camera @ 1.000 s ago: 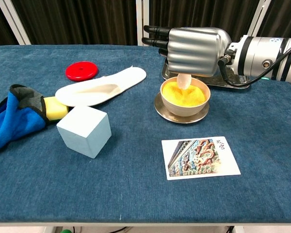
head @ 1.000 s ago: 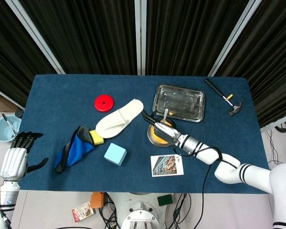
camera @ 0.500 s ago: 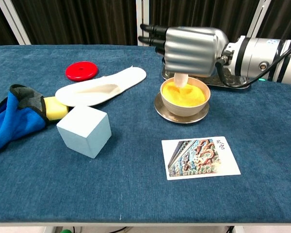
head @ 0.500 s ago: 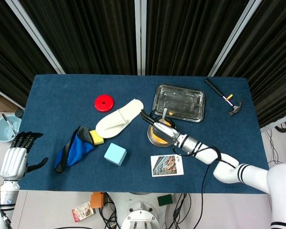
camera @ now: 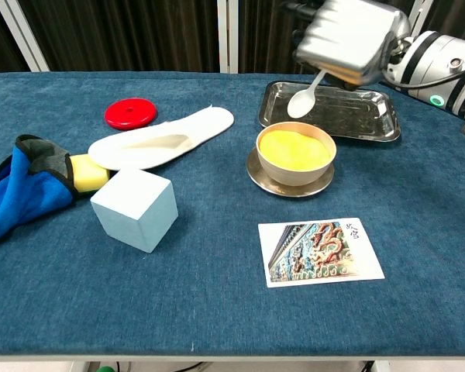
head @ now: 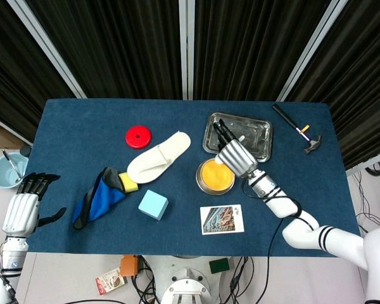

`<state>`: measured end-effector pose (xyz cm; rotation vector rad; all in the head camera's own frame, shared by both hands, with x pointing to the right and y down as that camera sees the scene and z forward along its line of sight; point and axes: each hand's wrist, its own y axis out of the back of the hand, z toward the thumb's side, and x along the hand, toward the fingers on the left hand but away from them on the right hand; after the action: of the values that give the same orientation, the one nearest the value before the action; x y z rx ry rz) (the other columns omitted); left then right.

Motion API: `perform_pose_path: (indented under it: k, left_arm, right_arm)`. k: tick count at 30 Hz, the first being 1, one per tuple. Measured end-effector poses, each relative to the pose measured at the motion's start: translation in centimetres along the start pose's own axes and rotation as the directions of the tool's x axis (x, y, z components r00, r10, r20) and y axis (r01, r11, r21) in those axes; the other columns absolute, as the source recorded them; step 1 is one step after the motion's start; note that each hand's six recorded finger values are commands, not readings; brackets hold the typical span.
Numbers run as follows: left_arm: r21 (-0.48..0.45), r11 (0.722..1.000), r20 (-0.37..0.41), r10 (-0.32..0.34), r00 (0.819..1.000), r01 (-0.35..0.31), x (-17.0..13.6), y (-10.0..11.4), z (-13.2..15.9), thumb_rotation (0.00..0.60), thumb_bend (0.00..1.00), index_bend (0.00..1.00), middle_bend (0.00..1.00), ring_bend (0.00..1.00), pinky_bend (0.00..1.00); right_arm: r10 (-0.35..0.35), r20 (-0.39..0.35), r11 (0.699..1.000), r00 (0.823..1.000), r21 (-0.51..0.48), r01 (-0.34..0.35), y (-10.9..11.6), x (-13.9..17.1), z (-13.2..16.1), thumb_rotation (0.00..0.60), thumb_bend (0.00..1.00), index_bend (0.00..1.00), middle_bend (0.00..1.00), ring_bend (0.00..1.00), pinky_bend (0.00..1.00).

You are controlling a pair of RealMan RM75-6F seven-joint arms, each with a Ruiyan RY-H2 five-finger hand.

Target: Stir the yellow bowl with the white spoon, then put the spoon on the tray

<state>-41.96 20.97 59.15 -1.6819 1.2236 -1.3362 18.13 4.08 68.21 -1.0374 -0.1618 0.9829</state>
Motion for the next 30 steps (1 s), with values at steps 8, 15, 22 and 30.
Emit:
perform_pose_path:
  k: [8, 15, 22, 30]
  left_arm:
    - [0.004, 1.0, 0.004, -0.009, 1.0, 0.009, 0.1, -0.1, 0.5, 0.6, 0.14, 0.23, 0.21, 0.13, 0.11]
    - [0.011, 1.0, -0.006, -0.011, 1.0, 0.011, -0.1, 0.1, 0.5, 0.596, 0.15, 0.23, 0.21, 0.13, 0.11]
    - [0.015, 1.0, -0.022, -0.017, 1.0, 0.017, -0.3, 0.1, 0.2, 0.596, 0.15, 0.23, 0.21, 0.13, 0.11]
    - [0.016, 1.0, -0.028, -0.018, 0.999, 0.018, -0.4, 0.1, -0.1, 0.598, 0.15, 0.23, 0.21, 0.13, 0.11]
  right_arm:
    - [0.202, 0.135, 0.909, 0.97, -0.394, -0.134, -3.2, -0.4, -2.6, 0.6, 0.48, 0.75, 0.3, 0.0, 0.0]
    - [0.339, 0.138, 0.835, 0.931, -0.5, -0.23, -6.1, -2.6, -2.8, 0.6, 0.48, 0.73, 0.29, 0.0, 0.0]
    - [0.411, 0.156, 0.815, 0.898, -0.505, -0.285, -7.7, -5.1, -1.4, 0.6, 0.46, 0.68, 0.27, 0.0, 0.0]
    - [0.497, 0.174, 0.782, 0.85, -0.515, -0.352, -8.9, -6.7, 0.1, 0.6, 0.36, 0.57, 0.24, 0.0, 0.0]
